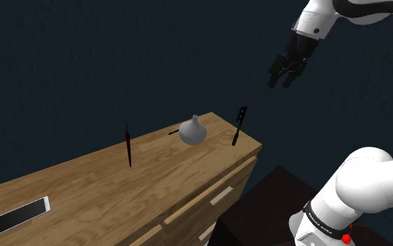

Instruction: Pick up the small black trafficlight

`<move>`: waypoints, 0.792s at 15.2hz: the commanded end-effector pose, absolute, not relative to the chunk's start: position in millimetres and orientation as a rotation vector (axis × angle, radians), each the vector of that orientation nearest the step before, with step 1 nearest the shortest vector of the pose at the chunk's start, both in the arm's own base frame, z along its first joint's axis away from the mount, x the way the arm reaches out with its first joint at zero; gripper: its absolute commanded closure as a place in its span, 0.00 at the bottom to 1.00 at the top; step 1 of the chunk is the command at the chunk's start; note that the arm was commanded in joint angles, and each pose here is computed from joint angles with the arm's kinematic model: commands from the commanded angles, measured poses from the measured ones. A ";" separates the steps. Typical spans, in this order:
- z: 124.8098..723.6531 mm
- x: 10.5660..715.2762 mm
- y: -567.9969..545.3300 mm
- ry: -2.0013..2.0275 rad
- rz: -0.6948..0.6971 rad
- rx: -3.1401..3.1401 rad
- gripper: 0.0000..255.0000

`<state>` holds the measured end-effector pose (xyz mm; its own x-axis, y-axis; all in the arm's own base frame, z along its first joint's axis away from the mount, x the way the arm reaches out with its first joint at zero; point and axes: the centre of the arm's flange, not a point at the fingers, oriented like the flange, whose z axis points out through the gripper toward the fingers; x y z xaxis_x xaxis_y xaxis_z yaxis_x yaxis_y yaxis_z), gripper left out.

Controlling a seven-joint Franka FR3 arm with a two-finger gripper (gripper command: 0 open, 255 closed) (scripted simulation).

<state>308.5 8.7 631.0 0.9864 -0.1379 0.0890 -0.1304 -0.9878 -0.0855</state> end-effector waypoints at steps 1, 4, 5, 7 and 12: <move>631.0 308.5 8.7 0.206 -0.145 -3.052 0.00; 605.7 331.0 -8.6 0.238 -0.152 -3.064 0.00; 597.3 338.4 -14.5 0.248 -0.155 -3.068 0.00; 580.7 353.2 -26.7 0.270 -0.160 -3.075 0.00; 539.7 389.4 -58.6 0.323 -0.172 -3.094 0.00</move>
